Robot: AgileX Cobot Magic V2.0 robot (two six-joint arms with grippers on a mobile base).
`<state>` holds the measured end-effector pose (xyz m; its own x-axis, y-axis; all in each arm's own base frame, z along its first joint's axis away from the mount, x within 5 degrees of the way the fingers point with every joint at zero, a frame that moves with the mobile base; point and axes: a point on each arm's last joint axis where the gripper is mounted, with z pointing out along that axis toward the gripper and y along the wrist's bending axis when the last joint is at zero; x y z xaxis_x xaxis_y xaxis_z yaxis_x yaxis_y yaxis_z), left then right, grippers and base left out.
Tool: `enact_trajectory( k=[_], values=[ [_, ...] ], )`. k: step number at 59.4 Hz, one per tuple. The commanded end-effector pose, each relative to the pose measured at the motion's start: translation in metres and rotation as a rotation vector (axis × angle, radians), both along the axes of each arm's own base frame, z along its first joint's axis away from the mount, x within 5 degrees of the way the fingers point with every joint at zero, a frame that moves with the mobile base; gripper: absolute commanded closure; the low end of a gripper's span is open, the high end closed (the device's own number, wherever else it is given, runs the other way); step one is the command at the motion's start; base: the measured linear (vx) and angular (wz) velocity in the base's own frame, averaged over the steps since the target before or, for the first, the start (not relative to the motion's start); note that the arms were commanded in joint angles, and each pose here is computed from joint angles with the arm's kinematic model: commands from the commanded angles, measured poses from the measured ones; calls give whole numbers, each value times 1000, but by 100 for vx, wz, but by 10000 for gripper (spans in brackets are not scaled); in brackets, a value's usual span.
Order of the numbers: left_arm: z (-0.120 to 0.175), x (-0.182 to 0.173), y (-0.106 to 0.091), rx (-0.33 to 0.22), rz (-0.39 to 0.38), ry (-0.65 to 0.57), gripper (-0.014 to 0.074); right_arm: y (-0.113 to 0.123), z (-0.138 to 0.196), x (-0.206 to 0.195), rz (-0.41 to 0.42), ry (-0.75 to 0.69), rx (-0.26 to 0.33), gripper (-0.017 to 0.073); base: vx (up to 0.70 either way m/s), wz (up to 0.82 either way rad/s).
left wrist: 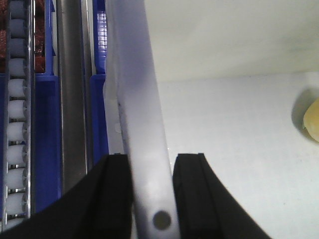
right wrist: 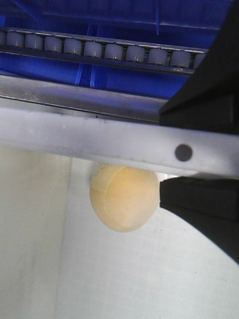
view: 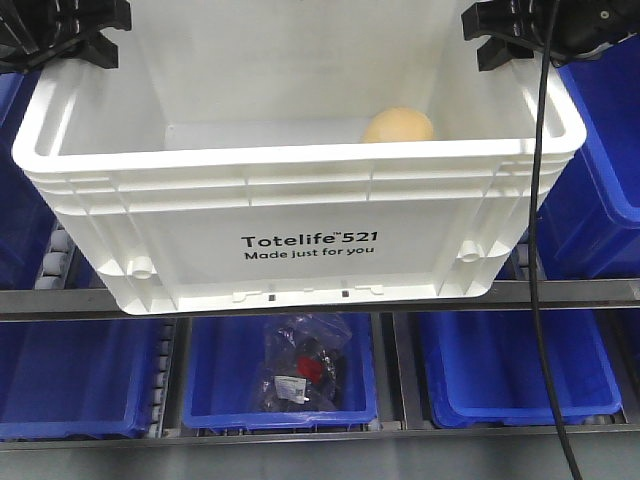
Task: Place moving items into box and shelve
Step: 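Hold the tote above the shelf roller track as the base aligns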
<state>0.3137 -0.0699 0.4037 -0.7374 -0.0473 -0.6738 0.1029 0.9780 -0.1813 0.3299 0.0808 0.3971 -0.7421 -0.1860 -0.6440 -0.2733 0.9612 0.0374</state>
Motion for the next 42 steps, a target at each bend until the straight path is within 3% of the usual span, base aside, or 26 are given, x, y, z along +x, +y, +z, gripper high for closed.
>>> enact_trajectory(
  k=[1, 42],
  values=[
    [44, -11, -6, -117, -18, -226, 607, 5, 40, -11, 36, -204, 84, 572, 0, 0],
    [44, -11, -6, -118, -17, -228, 607, 5, 40, -11, 36, -204, 84, 572, 0, 0]
  ],
)
